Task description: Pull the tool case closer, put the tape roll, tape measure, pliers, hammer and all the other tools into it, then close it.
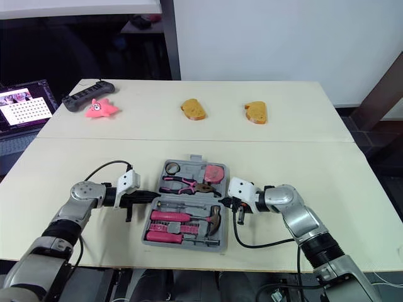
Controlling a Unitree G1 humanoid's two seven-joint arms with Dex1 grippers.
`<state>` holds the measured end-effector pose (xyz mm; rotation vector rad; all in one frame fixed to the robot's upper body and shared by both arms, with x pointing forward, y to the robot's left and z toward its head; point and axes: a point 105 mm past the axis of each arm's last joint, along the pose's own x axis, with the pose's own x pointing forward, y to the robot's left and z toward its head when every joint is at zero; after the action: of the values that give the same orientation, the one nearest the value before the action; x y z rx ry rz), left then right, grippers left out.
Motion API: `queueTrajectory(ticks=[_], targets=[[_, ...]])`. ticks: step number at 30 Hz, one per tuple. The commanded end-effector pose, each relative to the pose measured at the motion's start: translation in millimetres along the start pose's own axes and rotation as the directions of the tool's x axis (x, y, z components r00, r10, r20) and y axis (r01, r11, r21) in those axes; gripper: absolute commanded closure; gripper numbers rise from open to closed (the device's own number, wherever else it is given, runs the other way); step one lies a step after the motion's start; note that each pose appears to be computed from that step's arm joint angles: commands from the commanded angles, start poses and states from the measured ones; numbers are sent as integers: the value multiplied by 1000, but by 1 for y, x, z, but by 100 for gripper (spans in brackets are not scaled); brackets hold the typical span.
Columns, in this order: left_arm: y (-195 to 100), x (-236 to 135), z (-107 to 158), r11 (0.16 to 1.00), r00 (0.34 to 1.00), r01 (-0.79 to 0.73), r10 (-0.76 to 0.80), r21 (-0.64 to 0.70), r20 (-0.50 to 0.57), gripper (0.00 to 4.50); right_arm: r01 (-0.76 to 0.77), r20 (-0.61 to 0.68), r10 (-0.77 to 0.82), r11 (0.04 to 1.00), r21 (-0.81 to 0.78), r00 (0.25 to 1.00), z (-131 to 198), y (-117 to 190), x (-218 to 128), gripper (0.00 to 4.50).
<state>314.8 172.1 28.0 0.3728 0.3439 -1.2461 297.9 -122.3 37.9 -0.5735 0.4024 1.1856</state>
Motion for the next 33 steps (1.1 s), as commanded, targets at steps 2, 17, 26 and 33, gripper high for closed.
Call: queueTrajectory(ticks=[2,17,26,33], targets=[[-14,3,3,998,998,58,-58,4,20,450,-48,74,51,998,-39,996,23,13,8,443],[-49,-3,-11,992,996,85,-84,-97,13,450,-118,90,114,993,33,989,23,50,13,443],[-62,-10,-22,985,999,43,-44,-166,-2,450,-128,78,123,990,56,989,18,56,12,443],[-46,-9,-17,991,1000,4,-4,-133,-2,450,-105,84,101,993,47,991,21,48,14,443]])
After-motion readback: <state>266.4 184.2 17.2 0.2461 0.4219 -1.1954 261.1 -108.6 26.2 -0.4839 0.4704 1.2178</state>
